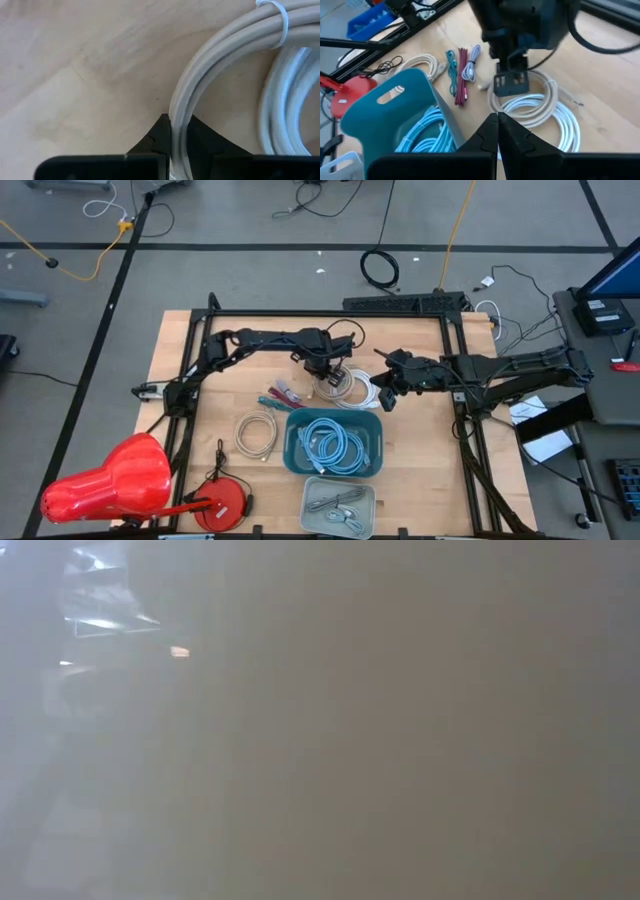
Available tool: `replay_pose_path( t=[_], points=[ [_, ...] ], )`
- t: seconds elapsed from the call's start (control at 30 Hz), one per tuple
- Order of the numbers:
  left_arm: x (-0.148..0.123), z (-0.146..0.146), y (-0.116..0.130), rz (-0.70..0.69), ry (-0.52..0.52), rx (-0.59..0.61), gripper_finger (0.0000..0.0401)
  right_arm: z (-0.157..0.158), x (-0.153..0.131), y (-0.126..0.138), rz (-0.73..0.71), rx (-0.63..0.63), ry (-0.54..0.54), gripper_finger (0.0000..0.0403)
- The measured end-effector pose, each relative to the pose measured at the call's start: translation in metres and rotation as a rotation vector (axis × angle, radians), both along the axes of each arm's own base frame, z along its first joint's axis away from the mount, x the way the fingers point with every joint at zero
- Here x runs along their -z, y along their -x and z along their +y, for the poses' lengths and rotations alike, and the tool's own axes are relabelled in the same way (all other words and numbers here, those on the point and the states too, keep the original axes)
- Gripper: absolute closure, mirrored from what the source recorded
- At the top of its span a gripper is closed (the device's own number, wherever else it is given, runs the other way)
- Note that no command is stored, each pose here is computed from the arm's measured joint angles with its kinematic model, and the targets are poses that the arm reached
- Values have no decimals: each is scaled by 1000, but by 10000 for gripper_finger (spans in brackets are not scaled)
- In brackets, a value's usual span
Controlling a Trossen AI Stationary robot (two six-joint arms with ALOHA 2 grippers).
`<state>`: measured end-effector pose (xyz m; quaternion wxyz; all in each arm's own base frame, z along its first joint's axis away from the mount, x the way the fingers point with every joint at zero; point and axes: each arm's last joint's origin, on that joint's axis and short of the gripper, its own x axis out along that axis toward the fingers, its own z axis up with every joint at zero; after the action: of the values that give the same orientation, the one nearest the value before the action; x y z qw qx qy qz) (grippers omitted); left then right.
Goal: Pick & Place USB Port
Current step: Put the top brown HDMI cable into the blue bin
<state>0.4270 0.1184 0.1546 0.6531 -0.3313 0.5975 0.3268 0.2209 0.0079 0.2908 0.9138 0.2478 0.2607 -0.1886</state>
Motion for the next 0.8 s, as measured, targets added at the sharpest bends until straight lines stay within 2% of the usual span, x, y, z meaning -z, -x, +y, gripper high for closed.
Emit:
replay_pose_path(
  t=[0.07,0.3,0.5,0.67,0.8],
  points=[
    [-15,0,5,-10,-26,-5,368,1,0,0,1,10,13,403],
    [-97,-4,27,-160,-165,-20,368,1,-1,0,-5,43,40,403],
    [-158,-46,51,-294,-165,74,368,0,-3,5,-5,45,40,403],
    [-173,-111,54,-334,-150,245,368,-2,-4,14,19,71,57,403],
    [-164,-157,49,-324,-182,365,368,-4,-6,19,23,126,91,403]
  ],
)
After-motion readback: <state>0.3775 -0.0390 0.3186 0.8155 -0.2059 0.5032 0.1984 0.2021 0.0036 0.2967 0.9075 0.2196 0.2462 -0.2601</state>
